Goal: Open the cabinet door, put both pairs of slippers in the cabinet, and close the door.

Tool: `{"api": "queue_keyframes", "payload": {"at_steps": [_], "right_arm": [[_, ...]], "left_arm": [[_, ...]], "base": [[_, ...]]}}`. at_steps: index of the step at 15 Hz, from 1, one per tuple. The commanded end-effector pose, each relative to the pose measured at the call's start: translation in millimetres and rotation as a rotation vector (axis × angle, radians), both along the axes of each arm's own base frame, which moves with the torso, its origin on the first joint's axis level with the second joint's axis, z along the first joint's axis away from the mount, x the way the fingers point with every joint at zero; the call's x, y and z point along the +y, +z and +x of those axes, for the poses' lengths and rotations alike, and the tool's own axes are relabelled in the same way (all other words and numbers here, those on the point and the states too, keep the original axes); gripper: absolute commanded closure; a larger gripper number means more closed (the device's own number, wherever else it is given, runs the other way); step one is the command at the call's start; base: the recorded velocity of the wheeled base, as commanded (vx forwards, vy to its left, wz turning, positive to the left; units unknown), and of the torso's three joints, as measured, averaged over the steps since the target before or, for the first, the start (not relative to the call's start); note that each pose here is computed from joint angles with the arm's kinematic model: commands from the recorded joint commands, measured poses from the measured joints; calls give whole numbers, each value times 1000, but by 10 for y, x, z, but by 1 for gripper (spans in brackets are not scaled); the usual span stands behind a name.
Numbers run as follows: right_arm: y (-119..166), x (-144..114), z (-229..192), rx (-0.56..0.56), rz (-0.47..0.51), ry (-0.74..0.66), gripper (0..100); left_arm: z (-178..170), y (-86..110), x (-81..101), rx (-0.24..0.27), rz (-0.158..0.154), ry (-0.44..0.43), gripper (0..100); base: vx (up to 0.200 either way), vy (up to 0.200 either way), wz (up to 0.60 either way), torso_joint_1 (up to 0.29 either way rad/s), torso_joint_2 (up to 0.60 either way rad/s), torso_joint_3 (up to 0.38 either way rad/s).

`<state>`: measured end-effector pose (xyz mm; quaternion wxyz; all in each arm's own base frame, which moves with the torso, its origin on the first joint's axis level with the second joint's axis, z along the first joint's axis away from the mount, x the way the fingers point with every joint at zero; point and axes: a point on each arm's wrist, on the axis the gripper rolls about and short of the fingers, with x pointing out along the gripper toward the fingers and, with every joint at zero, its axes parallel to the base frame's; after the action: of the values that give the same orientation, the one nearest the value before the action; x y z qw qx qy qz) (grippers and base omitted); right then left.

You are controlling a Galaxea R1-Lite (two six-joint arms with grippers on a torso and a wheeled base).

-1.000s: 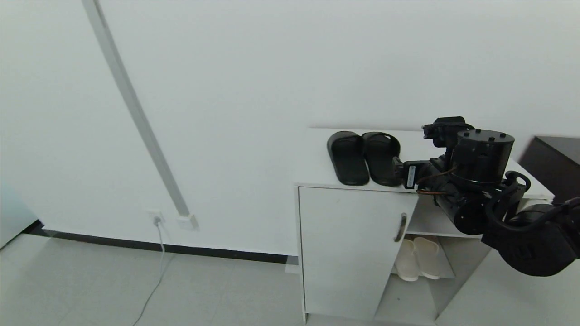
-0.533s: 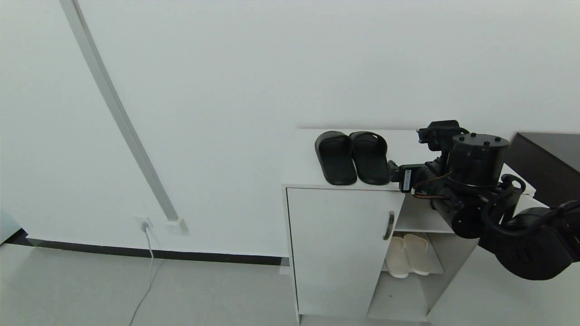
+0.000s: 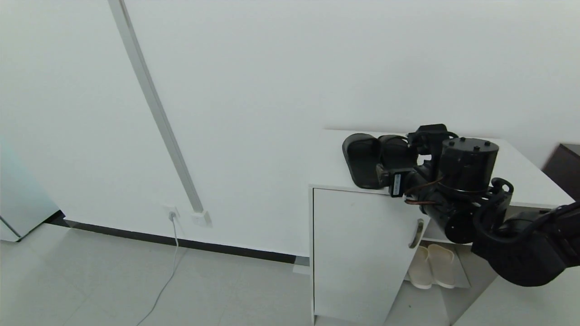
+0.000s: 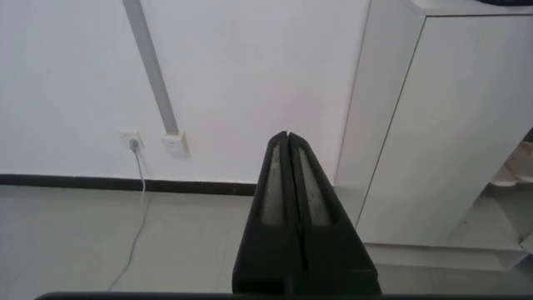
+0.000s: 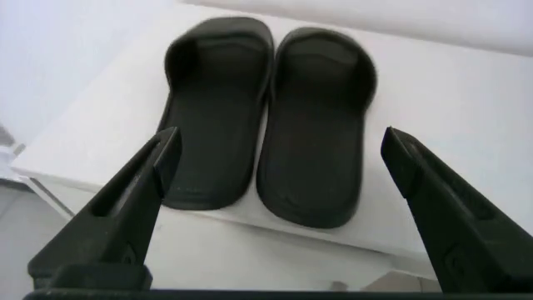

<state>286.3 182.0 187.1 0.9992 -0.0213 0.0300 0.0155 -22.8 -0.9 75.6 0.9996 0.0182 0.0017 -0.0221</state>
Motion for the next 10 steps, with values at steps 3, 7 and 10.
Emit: {"api": "queue_keyframes", "payload": {"at_steps": [3,7,10], "right_arm": [[80,91,92,72,52,-95,0],[-59,101,203,105,42,-144,0],[-156,117,276,123,30,-151,0]], "left_arm": [[0,-1,0,0,2,0,100],[0,-1,0,0,2,0,100],[0,-1,0,0,2,0,100]], "base": [[0,0,0,0,0,0],[150,0,0,-5,2,2],[200,0,0,10,9,2]]}}
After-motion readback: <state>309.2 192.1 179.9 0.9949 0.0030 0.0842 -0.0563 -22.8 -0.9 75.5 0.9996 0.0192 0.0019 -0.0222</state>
